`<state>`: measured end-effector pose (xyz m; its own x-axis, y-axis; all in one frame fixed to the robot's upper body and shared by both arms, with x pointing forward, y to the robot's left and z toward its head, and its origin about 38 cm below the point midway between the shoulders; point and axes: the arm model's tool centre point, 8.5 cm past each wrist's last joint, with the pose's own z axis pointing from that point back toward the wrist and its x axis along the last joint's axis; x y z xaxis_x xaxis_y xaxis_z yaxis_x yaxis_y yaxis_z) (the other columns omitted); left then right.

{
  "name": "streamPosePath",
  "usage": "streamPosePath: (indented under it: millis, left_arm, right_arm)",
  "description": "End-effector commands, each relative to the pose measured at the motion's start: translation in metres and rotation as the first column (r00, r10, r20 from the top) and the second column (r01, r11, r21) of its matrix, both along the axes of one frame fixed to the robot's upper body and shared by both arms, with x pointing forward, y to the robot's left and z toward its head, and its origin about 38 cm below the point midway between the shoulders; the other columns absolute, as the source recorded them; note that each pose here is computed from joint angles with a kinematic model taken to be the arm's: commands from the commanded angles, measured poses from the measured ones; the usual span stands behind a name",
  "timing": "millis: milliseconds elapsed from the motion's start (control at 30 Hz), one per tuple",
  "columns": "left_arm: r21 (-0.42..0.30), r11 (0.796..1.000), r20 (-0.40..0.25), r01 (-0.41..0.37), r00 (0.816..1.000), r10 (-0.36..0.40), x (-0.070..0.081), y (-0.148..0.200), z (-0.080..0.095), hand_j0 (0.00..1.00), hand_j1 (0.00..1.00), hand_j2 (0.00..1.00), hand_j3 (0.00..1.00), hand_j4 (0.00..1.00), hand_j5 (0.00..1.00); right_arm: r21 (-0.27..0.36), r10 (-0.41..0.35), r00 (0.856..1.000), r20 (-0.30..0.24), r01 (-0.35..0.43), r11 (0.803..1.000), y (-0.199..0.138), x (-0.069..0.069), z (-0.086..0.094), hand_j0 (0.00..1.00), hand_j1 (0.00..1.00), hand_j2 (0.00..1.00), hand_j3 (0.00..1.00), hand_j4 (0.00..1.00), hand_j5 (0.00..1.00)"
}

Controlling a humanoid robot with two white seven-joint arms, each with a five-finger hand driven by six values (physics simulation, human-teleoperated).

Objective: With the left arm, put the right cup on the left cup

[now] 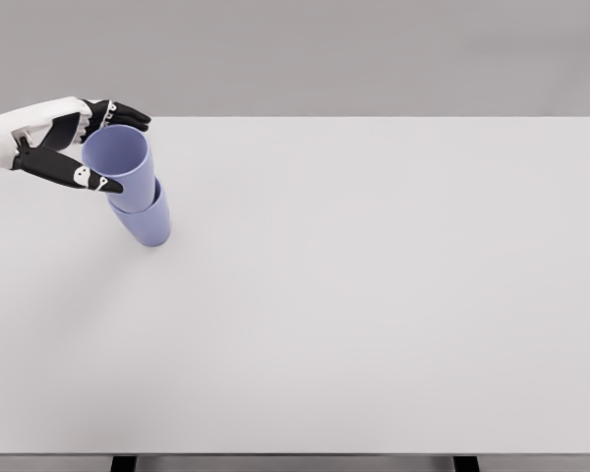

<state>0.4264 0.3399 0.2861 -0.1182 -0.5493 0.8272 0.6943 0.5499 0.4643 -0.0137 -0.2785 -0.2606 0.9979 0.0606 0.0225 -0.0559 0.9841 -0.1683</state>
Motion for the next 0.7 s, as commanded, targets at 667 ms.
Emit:
streamPosePath:
  millis: [667]
  left_arm:
    - [-0.016,1.000,-0.002,-0.010,1.000,0.010,0.0051,-0.0001,-0.0027,0.83,0.83,0.83,0.83,0.83,0.83]
  right_arm:
    - [0.000,0.000,1.000,0.000,0.000,1.000,-0.0001,0.0000,0.0000,1.00,1.00,1.00,1.00,1.00,1.00]
